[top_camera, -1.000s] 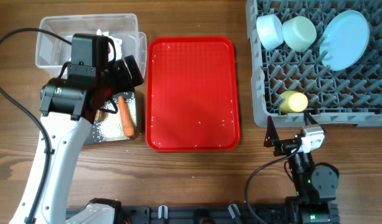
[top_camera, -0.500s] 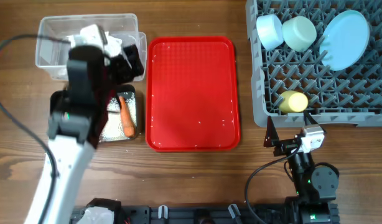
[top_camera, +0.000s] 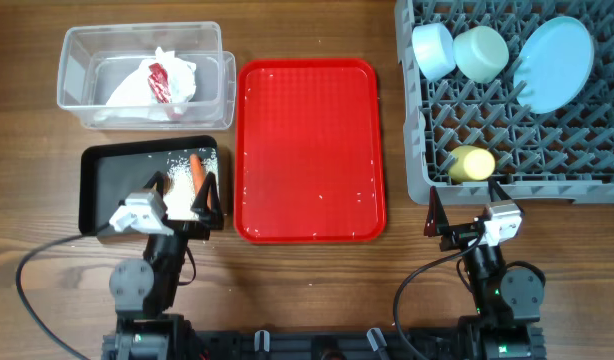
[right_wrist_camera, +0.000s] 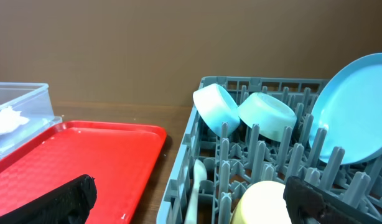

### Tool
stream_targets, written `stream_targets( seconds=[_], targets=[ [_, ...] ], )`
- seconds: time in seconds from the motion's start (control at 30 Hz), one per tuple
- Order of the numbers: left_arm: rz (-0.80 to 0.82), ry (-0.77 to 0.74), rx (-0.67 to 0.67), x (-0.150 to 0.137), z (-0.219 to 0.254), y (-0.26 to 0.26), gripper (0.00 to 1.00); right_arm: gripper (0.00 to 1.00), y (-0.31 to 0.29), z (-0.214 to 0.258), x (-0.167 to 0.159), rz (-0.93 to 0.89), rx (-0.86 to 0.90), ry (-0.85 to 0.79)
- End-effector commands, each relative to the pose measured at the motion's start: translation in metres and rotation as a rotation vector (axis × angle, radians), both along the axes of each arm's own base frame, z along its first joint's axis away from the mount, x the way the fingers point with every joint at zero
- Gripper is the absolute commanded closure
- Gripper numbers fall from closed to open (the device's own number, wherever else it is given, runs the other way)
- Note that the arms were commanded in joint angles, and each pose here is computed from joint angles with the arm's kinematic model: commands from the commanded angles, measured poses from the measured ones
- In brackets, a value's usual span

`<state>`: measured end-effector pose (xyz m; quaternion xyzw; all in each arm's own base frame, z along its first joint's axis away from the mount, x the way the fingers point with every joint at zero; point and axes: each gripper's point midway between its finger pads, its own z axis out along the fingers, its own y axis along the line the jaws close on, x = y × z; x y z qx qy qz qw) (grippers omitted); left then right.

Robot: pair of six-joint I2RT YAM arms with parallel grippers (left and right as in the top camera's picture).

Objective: Sort waste into correct bins and load items into the dishwasher rack

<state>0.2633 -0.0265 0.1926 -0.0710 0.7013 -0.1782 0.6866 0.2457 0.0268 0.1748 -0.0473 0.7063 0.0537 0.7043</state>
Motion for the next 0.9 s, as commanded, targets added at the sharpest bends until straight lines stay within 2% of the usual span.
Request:
stream_targets(
  seconds=[0.0, 0.2, 0.37, 0.87],
  targets=[
    [-0.016, -0.037, 0.050, -0.009, -0.007, -0.001, 0.00, 0.00, 0.002, 0.002, -0.001, 0.013, -0.007, -0.011],
    [0.078, 0.031, 0.051, -0.010, -0.023, 0.015, 0.00, 0.00, 0.002, 0.002, -0.001, 0.013, -0.007, -0.011],
    [0.092, 0.073, 0.075, -0.016, -0.035, 0.018, 0.00, 0.00, 0.002, 0.002, -0.001, 0.013, -0.007, -0.011],
    [0.114, 0.074, 0.081, -0.017, -0.036, 0.022, 0.00, 0.00, 0.002, 0.002, -0.001, 0.013, -0.007, -0.011]
  ],
)
